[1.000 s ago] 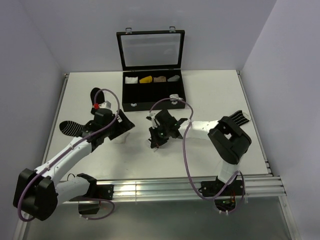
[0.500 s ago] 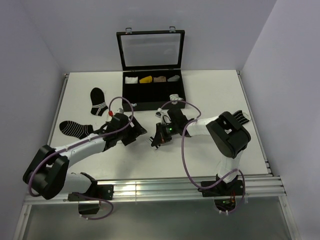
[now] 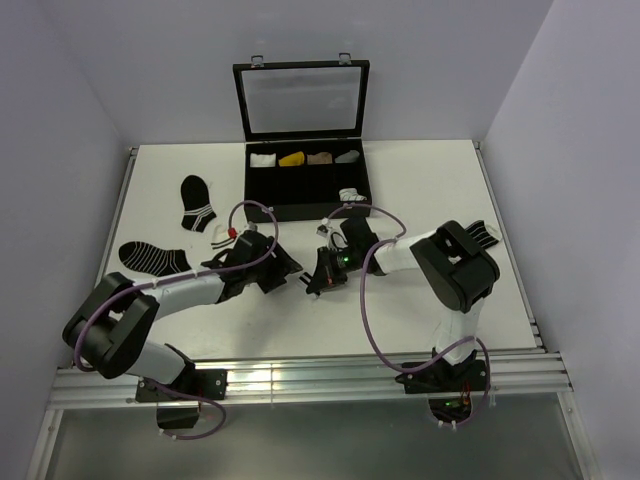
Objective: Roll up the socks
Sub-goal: Roll the sock at the center of the board.
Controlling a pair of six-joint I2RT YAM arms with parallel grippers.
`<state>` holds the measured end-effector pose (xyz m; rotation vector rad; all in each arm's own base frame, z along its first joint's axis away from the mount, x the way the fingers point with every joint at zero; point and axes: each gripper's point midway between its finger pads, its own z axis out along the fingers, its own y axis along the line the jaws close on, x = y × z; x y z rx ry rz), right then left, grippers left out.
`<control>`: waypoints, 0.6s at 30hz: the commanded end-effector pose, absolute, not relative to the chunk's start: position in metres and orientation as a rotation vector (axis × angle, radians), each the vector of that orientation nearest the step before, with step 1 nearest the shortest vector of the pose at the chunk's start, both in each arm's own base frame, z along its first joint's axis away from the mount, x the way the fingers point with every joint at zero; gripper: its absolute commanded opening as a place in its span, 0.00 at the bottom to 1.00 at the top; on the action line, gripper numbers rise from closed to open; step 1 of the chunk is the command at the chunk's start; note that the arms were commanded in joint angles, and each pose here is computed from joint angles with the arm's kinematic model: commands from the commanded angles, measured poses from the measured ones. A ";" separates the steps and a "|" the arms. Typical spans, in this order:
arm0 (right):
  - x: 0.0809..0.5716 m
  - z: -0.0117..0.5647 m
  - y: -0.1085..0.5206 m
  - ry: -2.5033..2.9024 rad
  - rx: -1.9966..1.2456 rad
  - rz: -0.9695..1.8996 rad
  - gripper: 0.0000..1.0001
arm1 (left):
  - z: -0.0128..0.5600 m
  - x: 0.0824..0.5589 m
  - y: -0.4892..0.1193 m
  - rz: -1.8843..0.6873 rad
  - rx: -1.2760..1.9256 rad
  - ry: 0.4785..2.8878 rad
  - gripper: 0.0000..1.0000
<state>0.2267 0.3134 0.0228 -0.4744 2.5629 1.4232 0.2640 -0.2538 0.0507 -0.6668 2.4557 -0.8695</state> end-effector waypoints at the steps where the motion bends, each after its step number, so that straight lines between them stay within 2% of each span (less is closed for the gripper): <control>1: 0.232 0.019 0.311 2.550 -0.448 1.442 0.00 | 0.066 0.271 -0.265 -0.986 -0.677 2.362 0.65; 16: 0.231 0.022 0.311 2.548 -0.452 1.468 0.00 | 0.045 0.268 -0.277 -0.971 -0.661 2.449 0.62; 18: 0.231 0.022 0.310 2.548 -0.451 1.466 0.00 | 0.043 0.269 -0.277 -0.957 -0.665 2.453 0.57</control>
